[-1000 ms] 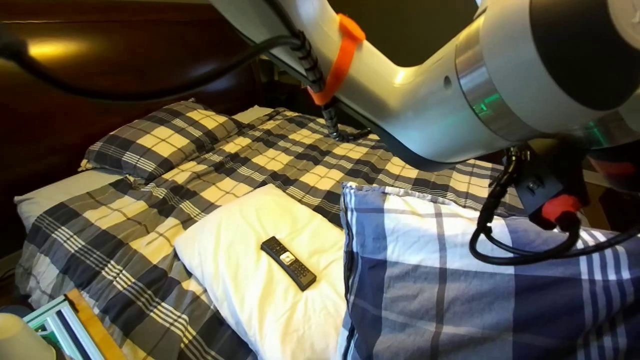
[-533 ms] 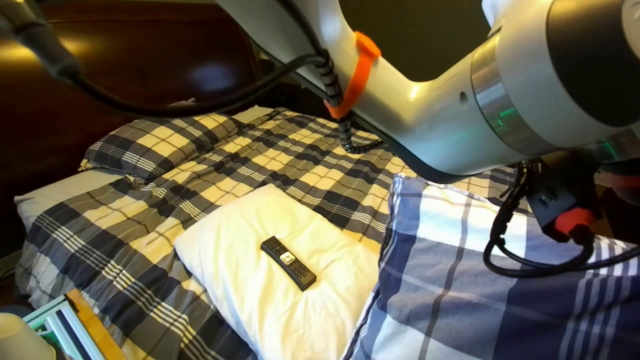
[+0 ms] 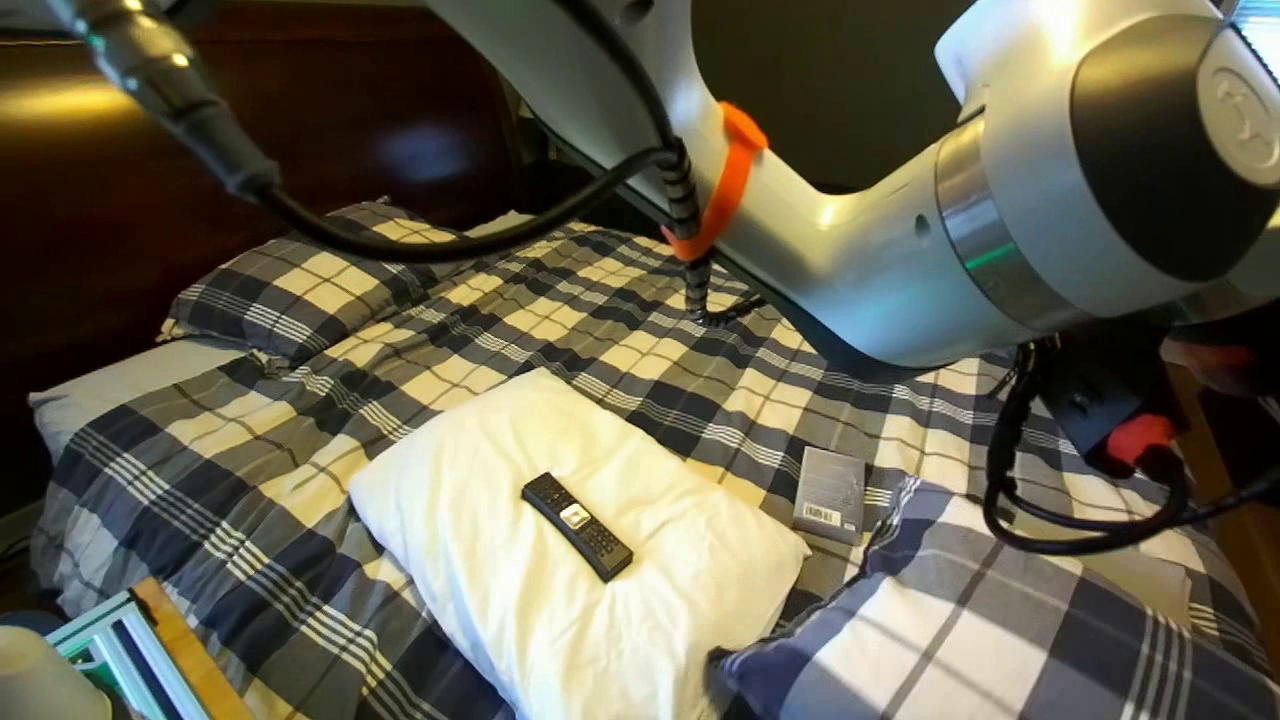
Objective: Move the checked pillow to the right, remove the black remote from the white pillow and put it on the bed
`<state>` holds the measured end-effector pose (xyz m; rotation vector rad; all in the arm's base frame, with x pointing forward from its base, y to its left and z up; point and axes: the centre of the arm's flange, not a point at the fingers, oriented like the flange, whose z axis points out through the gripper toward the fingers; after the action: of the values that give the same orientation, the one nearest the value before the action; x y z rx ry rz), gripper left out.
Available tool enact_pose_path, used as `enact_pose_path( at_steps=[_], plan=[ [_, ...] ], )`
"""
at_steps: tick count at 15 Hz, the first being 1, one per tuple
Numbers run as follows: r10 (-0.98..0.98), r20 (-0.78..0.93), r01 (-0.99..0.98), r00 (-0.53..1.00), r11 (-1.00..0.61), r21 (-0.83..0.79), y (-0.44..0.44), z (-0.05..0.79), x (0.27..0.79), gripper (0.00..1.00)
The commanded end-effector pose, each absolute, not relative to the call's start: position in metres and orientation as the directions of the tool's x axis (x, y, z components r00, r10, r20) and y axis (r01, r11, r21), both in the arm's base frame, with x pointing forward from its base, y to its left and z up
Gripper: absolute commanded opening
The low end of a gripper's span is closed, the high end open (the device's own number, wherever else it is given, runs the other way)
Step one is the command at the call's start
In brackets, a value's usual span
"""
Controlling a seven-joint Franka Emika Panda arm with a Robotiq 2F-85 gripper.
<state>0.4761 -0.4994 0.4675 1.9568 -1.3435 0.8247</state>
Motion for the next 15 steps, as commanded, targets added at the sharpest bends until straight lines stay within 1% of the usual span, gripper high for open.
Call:
enact_pose_path(
  at_steps=[1, 3, 4, 5, 9, 12, 15],
  plan=[
    [-0.531, 0.785, -0.931, 0.318, -0.333, 0.152, -0.494, 0.467, 0.485, 0.74],
    [-0.529, 0.785, -0.928, 0.322, -0.343, 0.149, -0.490, 0.468, 0.488, 0.88],
    [-0.530, 0.784, -0.925, 0.323, -0.351, 0.144, -0.487, 0.470, 0.489, 0.96],
    [-0.535, 0.780, -0.924, 0.325, -0.355, 0.141, -0.483, 0.473, 0.489, 0.99],
    [-0.603, 0.714, -0.921, 0.356, -0.357, 0.158, -0.463, 0.486, 0.486, 1.00],
    [-0.708, 0.587, -0.919, 0.392, -0.328, 0.218, -0.437, 0.493, 0.476, 1.00],
    [-0.775, 0.460, -0.899, 0.433, -0.333, 0.285, -0.399, 0.488, 0.464, 1.00]
  ],
)
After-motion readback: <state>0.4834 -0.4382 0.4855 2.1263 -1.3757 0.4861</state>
